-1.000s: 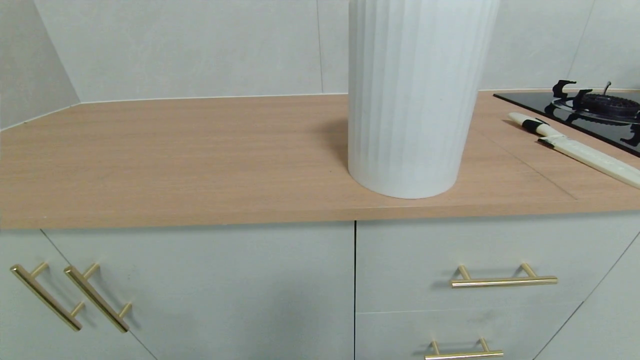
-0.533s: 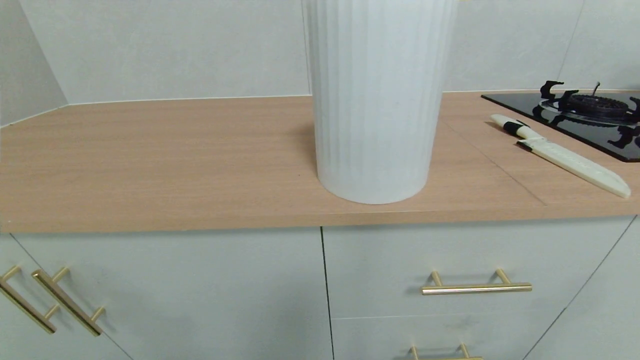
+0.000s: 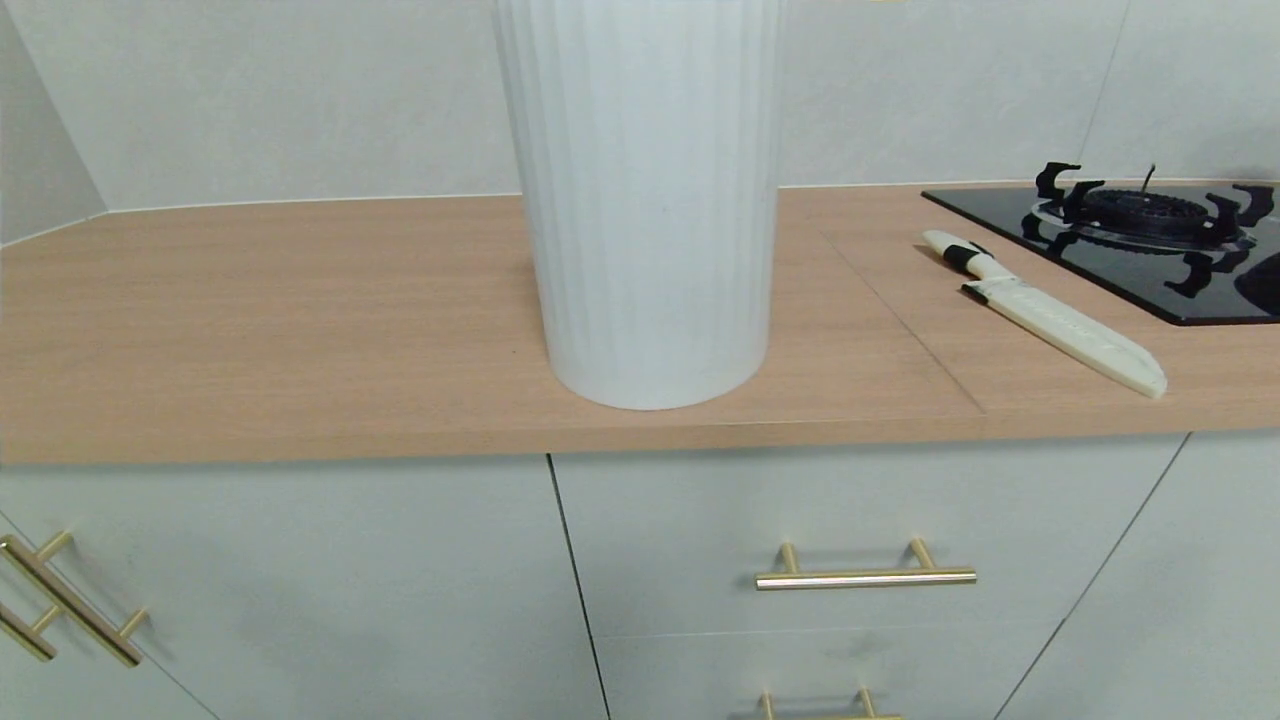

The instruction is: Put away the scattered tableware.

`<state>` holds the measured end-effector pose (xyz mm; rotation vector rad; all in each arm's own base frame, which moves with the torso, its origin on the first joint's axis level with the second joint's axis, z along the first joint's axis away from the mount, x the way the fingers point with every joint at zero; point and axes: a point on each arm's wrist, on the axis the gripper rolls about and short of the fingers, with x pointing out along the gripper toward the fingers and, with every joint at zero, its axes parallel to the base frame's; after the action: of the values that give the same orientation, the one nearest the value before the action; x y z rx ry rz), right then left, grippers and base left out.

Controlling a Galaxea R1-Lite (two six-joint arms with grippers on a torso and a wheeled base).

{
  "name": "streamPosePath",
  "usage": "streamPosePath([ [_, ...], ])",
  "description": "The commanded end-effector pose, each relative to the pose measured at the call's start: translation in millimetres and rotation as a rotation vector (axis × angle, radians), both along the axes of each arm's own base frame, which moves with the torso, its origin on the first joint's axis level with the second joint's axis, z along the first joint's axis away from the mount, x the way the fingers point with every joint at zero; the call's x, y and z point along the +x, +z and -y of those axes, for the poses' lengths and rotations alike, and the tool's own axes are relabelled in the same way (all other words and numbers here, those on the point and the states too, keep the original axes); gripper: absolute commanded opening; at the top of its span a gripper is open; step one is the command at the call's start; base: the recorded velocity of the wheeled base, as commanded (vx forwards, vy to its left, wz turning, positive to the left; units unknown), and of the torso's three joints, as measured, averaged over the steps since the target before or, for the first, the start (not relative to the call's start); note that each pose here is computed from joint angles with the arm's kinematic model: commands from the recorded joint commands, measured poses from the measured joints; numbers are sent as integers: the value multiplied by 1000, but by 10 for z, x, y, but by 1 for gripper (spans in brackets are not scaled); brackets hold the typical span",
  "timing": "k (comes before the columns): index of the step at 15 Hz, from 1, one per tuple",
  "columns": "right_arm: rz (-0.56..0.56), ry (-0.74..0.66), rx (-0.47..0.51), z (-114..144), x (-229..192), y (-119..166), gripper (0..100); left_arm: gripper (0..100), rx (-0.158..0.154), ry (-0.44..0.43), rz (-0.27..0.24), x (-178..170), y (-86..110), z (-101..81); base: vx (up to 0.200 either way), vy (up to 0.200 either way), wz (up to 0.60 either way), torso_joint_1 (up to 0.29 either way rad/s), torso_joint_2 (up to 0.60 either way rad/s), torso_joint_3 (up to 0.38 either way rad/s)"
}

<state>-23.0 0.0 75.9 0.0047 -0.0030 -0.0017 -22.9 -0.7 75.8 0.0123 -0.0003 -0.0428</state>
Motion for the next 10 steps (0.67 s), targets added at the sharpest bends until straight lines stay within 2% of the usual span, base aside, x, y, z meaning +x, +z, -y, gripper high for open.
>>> streamPosePath([
  [1, -1, 0, 0, 0, 1, 0, 100, 100, 0, 0, 0, 0, 0, 0, 0, 0, 0, 0, 0, 0],
  [10, -1, 0, 0, 0, 1, 0, 100, 100, 0, 0, 0, 0, 0, 0, 0, 0, 0, 0, 0, 0],
])
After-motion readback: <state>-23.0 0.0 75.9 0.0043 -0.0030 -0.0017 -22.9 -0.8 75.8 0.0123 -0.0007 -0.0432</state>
